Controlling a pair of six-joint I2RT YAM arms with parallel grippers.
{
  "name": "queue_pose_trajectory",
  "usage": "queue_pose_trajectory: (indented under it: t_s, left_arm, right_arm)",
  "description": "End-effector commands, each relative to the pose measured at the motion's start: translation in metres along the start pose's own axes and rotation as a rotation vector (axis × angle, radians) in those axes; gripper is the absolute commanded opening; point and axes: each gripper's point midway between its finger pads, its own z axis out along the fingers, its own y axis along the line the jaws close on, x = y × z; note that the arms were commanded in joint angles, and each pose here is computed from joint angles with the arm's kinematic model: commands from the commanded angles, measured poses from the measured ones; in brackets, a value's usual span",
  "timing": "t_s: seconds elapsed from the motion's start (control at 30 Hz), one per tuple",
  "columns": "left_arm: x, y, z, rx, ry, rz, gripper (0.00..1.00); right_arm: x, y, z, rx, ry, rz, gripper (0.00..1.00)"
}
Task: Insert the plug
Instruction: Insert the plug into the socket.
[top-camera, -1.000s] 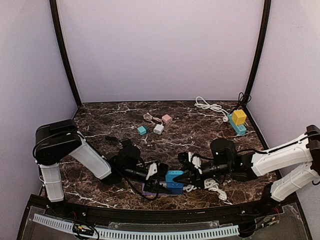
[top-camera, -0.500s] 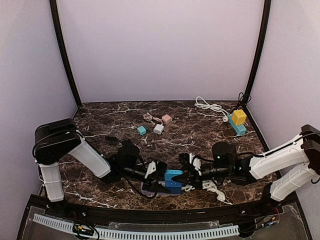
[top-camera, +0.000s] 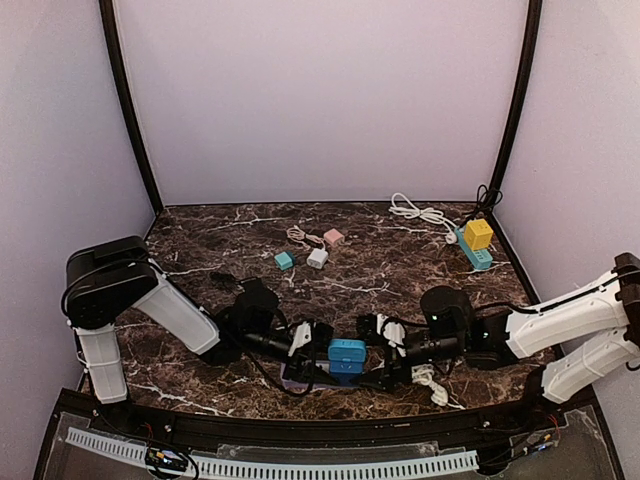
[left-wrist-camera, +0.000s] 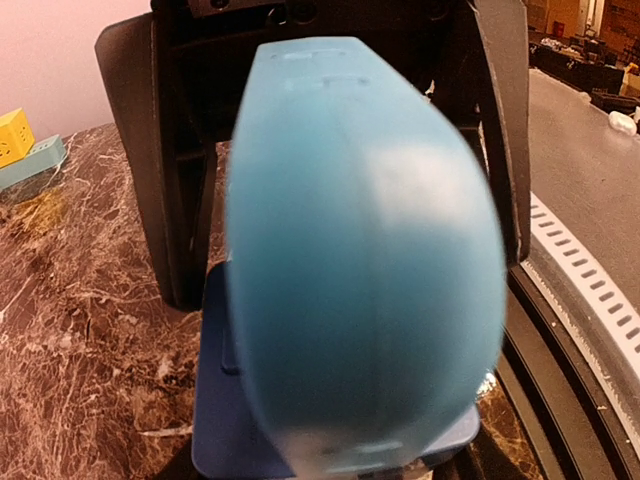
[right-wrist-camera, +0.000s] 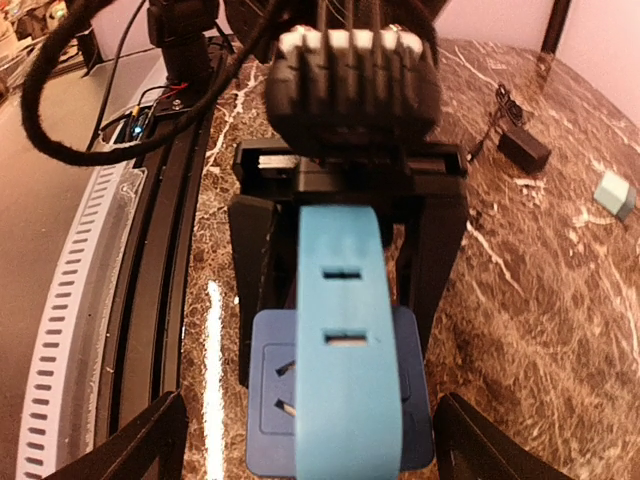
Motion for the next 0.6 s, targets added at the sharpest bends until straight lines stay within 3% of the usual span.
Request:
queue_pose_trajectory:
  t_s: [0.0, 0.37, 0.43, 0.47, 0.53, 0.57]
  left_arm:
    - [0.035, 0.003, -0.008, -0.054, 0.134, -0.046, 0.01]
    - [0.058, 0.033, -0.019, -0.286, 0.226, -0.190, 0.02]
    - [0.056, 0.025, -0.019, -0.271, 0.218, -0.166, 0.31]
    - [0.051, 0.024, -0.018, -0.268, 0.200, -0.144, 0.61]
    - [0.047, 0.022, -0.020, -0.268, 0.191, -0.124, 0.93]
    - [0.046, 0.023, -0.021, -0.273, 0.191, -0.117, 0.96]
  right_arm:
    - [0.027, -0.002, -0.009, 0.035, 0.122, 0.073, 0.94]
    - [-0.029, -0.037, -0.060, 0.268, -0.060, 0.162, 0.99]
    - [-0.035, -0.049, -0.071, 0.333, -0.089, 0.196, 0.99]
    - [-0.036, -0.055, -0.075, 0.370, -0.088, 0.214, 0.99]
    - [-0.040, -0.064, -0.080, 0.408, -0.080, 0.244, 0.99]
    - [-0.041, -0.066, -0.081, 0.415, -0.071, 0.257, 0.99]
